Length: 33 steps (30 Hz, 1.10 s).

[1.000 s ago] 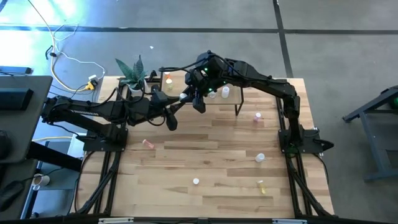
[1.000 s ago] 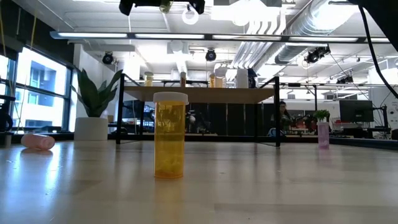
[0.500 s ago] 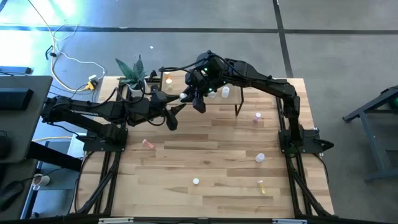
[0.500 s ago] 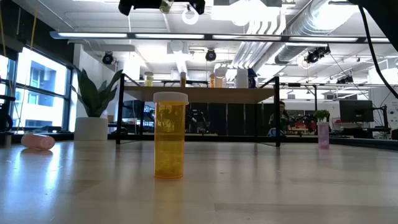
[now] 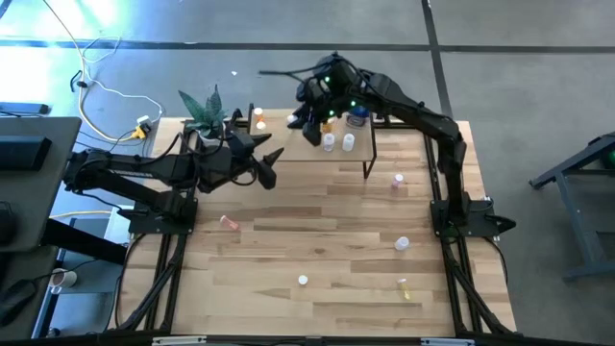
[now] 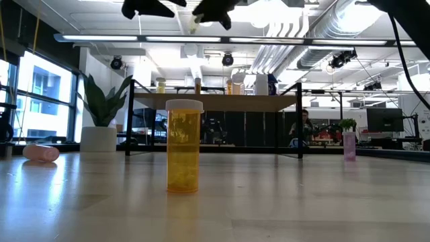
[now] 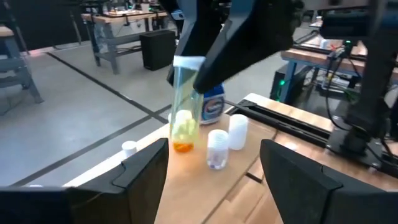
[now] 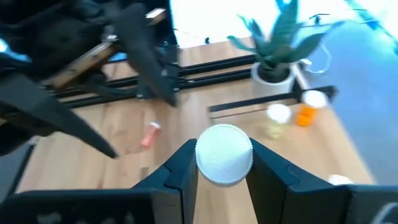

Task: Pick and place medicine bottles onto shelf by color
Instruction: Put the top yellow pill bottle on the shelf

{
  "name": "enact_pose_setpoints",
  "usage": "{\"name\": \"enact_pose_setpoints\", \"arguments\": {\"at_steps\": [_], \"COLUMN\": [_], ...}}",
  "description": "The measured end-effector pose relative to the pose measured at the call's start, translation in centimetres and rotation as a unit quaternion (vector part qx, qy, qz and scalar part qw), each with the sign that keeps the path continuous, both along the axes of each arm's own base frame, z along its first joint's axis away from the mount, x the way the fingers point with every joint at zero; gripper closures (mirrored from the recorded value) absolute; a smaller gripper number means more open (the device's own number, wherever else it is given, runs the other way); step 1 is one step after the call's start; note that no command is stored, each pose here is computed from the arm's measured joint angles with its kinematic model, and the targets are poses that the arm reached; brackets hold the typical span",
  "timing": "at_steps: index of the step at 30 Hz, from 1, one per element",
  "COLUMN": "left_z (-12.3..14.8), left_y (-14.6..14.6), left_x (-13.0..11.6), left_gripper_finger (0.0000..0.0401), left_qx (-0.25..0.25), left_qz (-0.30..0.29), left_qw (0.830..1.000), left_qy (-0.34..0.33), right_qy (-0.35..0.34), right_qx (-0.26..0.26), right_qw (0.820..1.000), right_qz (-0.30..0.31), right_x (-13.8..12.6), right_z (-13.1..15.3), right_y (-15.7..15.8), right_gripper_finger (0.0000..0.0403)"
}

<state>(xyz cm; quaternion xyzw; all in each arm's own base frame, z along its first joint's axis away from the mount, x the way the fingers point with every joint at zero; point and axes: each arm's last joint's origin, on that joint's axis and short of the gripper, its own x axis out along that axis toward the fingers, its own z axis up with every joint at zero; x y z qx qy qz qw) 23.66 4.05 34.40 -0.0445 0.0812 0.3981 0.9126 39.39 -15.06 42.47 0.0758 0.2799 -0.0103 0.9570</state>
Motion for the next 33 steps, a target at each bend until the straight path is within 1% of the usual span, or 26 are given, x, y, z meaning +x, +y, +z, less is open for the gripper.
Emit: {"name": "enact_pose_setpoints", "arguments": {"at_steps": [7,15,20,30,33], "left_z": [0.0,0.0,0.0,0.0,0.0], "left_y": [1.3,2.8,3.7,4.4,4.4], "left_x": [-0.3,-0.6,-0.8,-1.1,-1.1], "left_gripper_finger": [0.0164,0.0164,0.0164,0.0164,0.0164], "left_qx": [-0.001,-0.001,-0.006,-0.008,-0.007], "left_qz": [0.026,0.054,0.055,0.066,0.068], "left_qw": [1.0,0.999,0.998,0.998,0.998], "left_qy": [0.0,-0.001,-0.002,-0.002,-0.002], "right_qy": [0.0,-0.002,0.016,0.054,0.072], "right_qx": [-0.02,-0.052,-0.048,-0.045,-0.044], "right_qw": [0.999,0.996,0.996,0.995,0.994], "right_qz": [-0.039,-0.066,-0.078,-0.064,-0.071], "right_x": [-1.8,-3.3,-3.1,-1.5,-1.1], "right_z": [0.0,-0.2,-1.9,-4.9,-6.0], "right_y": [-4.0,-7.5,-9.1,-10.0,-10.4], "right_gripper_finger": [0.0304,0.0304,0.0304,0.0304,0.0304]}}
